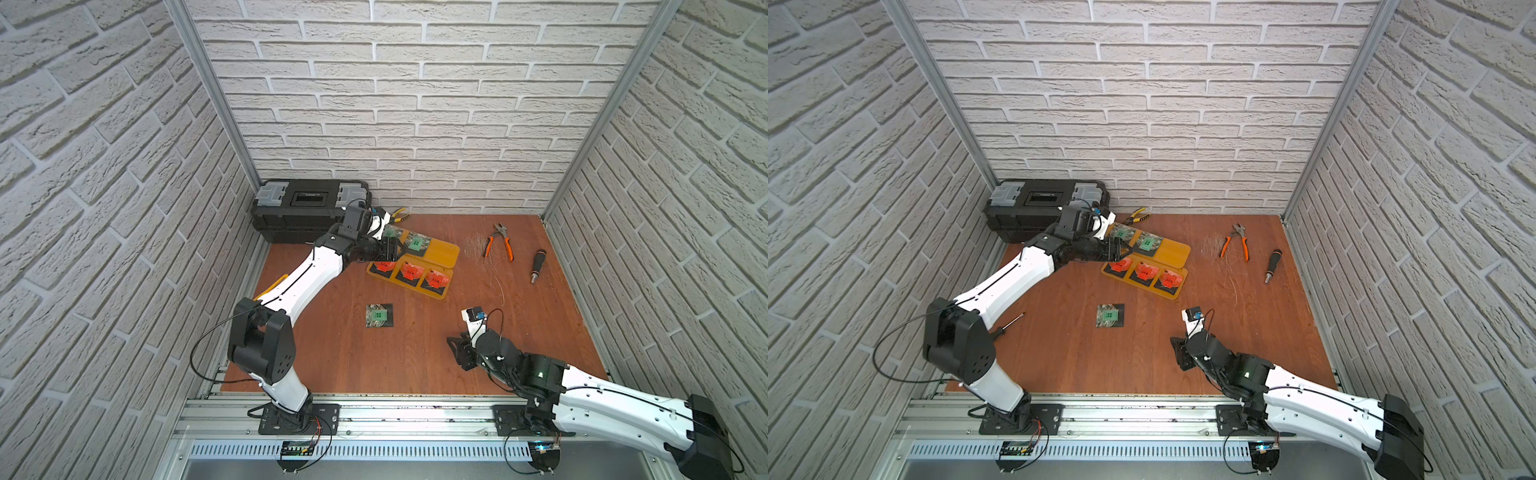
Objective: Place the tea bags on the shelf by color
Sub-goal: Place the tea bag on the shelf, then pick up the tea bag from the center of the board.
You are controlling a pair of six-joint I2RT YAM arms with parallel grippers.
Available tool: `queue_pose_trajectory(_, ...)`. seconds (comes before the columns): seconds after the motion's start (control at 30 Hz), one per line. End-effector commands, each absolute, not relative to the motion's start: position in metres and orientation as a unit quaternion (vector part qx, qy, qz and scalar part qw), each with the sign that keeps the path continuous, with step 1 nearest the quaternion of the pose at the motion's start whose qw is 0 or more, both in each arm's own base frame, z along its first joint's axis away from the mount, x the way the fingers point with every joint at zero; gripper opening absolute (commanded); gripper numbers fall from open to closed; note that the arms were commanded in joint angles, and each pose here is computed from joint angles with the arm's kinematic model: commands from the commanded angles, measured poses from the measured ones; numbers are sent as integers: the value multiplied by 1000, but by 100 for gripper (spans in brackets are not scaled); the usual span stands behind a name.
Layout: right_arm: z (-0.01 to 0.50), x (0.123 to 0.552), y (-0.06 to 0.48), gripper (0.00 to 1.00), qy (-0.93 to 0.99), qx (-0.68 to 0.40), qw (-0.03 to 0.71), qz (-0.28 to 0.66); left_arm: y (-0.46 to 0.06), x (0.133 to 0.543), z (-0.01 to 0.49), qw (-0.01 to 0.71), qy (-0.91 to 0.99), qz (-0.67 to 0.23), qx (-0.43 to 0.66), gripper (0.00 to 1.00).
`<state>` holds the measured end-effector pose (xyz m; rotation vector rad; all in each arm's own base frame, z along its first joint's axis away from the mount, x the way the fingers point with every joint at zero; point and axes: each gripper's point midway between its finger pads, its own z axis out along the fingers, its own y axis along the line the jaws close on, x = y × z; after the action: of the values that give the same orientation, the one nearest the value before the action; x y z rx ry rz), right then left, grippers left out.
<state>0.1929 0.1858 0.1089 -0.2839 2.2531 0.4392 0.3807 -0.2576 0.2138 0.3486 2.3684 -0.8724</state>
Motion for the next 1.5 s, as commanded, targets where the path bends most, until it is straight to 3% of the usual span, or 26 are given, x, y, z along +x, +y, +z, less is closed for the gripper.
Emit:
queue_pose_trajectory(0.0,129,201,214,52,876,-127,414,211,-250,379,218,342,876,-322,107,74)
queue_pose_trajectory(0.3,113,210,249,52,888,-145,376,223,-205,342,173,367,888,-275,41,83)
queue_pose_trajectory(0.57,99,218,268,52,897,-142,355,223,-184,319,121,350,900,-259,-5,84)
queue_pose_trajectory(1.47,93,220,263,52,905,-117,350,212,-186,295,47,287,923,-258,-14,84)
